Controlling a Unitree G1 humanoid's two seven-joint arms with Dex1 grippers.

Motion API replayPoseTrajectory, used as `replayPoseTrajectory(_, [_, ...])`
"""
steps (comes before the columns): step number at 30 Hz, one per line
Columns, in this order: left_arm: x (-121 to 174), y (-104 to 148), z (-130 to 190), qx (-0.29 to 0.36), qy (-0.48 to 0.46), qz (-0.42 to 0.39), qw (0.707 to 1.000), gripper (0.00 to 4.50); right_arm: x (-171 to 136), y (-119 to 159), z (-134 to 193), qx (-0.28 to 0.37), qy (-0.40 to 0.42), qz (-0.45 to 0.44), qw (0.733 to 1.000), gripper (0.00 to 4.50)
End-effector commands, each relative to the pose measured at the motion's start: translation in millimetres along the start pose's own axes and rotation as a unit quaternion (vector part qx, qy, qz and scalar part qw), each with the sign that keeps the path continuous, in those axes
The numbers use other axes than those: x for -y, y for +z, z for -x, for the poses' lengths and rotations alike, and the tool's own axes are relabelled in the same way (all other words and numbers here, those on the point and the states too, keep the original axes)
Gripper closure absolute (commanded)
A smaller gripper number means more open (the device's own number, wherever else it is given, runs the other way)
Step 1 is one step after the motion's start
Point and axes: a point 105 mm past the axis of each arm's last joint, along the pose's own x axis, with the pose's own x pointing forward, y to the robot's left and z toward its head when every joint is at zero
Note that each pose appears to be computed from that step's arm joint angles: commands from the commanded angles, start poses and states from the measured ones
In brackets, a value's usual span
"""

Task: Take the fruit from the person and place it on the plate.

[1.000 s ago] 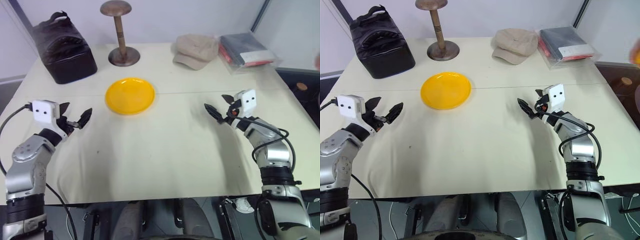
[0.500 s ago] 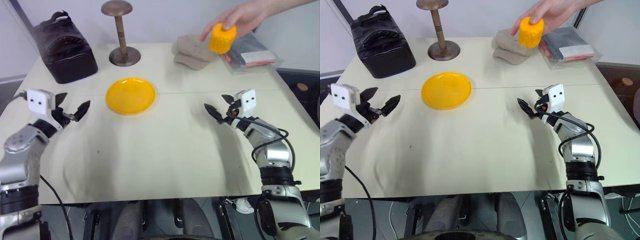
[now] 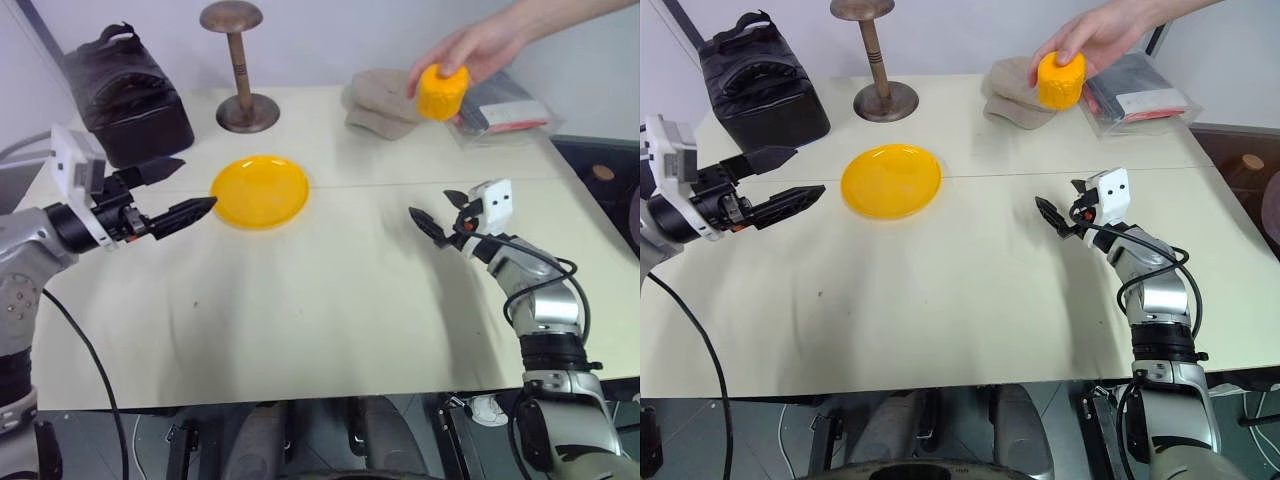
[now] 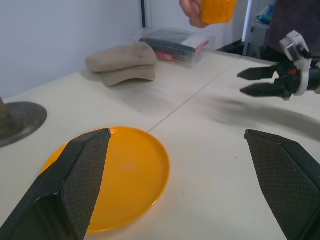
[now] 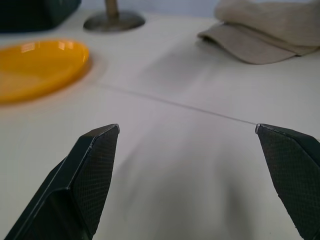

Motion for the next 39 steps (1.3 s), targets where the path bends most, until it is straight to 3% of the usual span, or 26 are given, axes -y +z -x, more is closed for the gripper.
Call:
replayPoseTrajectory(1, [-6, 6, 1, 0.009, 0.013, -0.016, 1.000, 0.01, 12, 53, 18, 0.089, -0.015, -0.021, 0.996, 0.00])
replayPoseTrajectory(5, [-8, 4, 1, 0.009, 0.016, -0.011, 1.000, 0.01, 1, 73, 23, 0.079, 0.002, 0.104, 0.991, 0.00])
replayPoseTrajectory(8, [-10, 3, 1, 0.012, 0.016, -0.006, 1.000, 0.01, -10, 83, 19, 0.086, 0.020, 0.129, 0.988, 0.00])
replayPoseTrajectory(20, [-8, 5, -3, 0.018, 0.003, -0.006, 1.000, 0.01, -20, 124, -16, 0.205, 0.001, 0.058, 0.977, 0.00])
replayPoseTrajectory(34, [0, 7, -5, 0.021, -0.001, -0.007, 1.000, 0.01, -22, 129, -37, 0.218, 0.020, 0.032, 0.975, 0.00])
replayPoseTrajectory(37, [0, 7, -4, 0.021, 0.003, -0.009, 1.000, 0.00, -21, 128, -38, 0.221, 0.021, 0.028, 0.975, 0.87])
replayPoseTrajectory(39, [0, 7, -3, 0.021, 0.006, -0.009, 1.000, 0.00, -21, 128, -38, 0.222, 0.022, 0.027, 0.974, 1.78])
